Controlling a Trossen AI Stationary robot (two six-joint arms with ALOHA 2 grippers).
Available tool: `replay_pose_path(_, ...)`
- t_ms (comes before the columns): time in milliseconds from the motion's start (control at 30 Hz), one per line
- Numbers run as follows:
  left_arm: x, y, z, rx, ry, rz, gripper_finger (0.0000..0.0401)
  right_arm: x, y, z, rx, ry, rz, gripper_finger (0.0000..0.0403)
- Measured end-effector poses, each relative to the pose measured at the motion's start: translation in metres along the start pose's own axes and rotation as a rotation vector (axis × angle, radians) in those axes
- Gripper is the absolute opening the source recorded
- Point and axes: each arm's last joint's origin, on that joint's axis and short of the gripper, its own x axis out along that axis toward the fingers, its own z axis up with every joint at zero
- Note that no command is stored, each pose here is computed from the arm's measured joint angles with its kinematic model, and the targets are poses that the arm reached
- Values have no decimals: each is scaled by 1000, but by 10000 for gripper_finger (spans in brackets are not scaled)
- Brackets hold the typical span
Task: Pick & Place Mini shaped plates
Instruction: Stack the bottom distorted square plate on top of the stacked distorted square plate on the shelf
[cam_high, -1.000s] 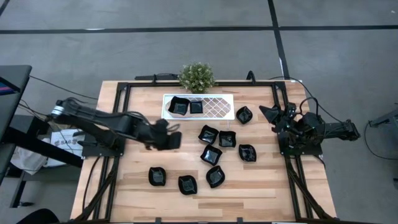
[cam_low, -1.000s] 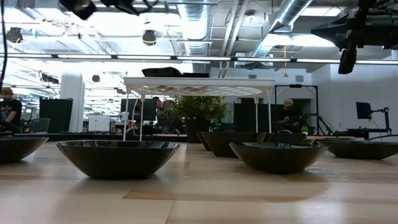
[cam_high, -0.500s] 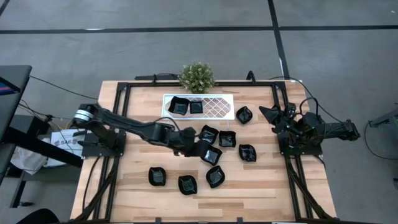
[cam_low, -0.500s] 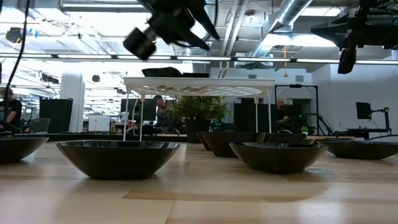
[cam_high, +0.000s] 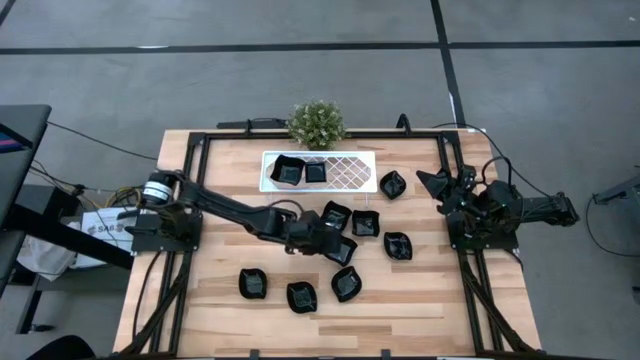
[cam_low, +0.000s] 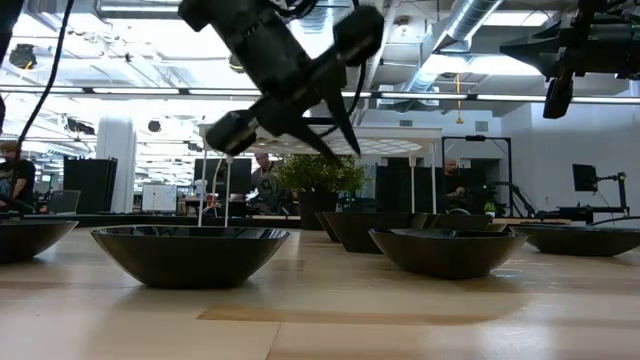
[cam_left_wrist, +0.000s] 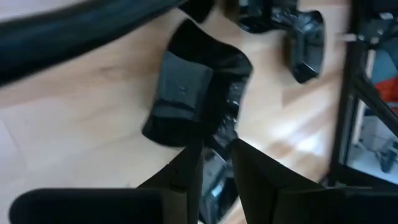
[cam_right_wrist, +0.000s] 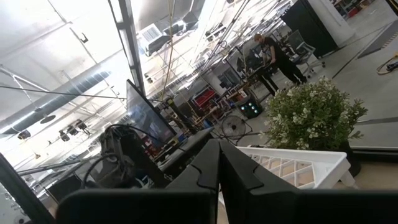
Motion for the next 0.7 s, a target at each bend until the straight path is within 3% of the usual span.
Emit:
replay_pose_path(500,14,10,25,113,-100,74,85,0,0,0,0,0,0,0)
replay_pose_path(700,14,10,22,122,-89,73,85,0,0,0,0,0,0,0)
